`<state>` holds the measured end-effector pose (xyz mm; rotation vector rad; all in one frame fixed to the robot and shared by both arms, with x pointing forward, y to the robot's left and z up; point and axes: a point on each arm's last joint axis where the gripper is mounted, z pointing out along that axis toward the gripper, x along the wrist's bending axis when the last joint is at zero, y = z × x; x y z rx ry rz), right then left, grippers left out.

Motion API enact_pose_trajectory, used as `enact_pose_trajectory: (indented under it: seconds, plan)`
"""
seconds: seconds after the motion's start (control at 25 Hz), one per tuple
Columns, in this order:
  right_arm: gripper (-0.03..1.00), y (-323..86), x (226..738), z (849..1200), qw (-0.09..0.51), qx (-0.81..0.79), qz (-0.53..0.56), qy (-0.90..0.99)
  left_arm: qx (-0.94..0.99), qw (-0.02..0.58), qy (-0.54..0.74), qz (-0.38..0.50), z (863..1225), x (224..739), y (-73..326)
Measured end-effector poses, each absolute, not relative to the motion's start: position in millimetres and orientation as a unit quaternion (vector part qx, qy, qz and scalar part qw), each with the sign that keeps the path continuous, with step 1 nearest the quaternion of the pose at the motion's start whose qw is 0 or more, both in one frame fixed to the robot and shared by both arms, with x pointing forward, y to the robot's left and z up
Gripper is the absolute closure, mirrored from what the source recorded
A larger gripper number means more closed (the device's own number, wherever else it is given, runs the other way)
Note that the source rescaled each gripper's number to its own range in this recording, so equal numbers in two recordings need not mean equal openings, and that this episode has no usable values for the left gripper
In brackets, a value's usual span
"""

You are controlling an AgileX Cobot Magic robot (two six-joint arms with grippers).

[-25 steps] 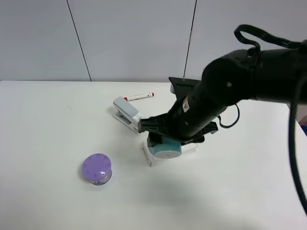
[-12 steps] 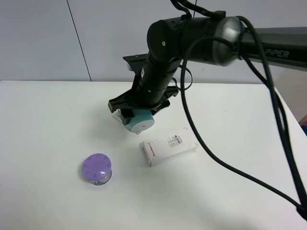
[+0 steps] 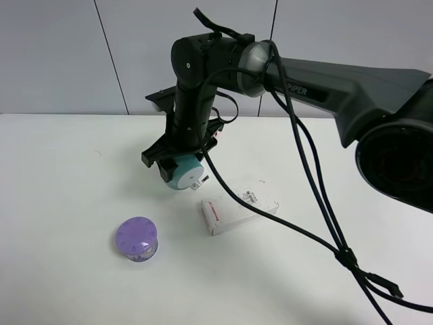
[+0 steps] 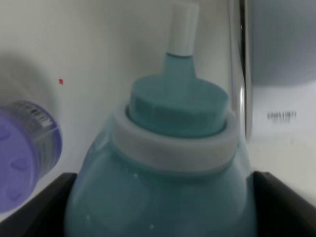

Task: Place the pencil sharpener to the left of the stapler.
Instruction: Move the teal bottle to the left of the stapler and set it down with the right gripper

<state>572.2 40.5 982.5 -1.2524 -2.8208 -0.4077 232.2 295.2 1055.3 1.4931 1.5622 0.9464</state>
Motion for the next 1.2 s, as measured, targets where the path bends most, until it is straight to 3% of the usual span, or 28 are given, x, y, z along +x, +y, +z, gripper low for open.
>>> enact_pose_trajectory:
  seconds: [1.2]
  plan:
    - [0.96,62,589,933,0.036,-0.368,-0.128,-0.920,0.585,0.381,0.612,0.371,1055,232,295]
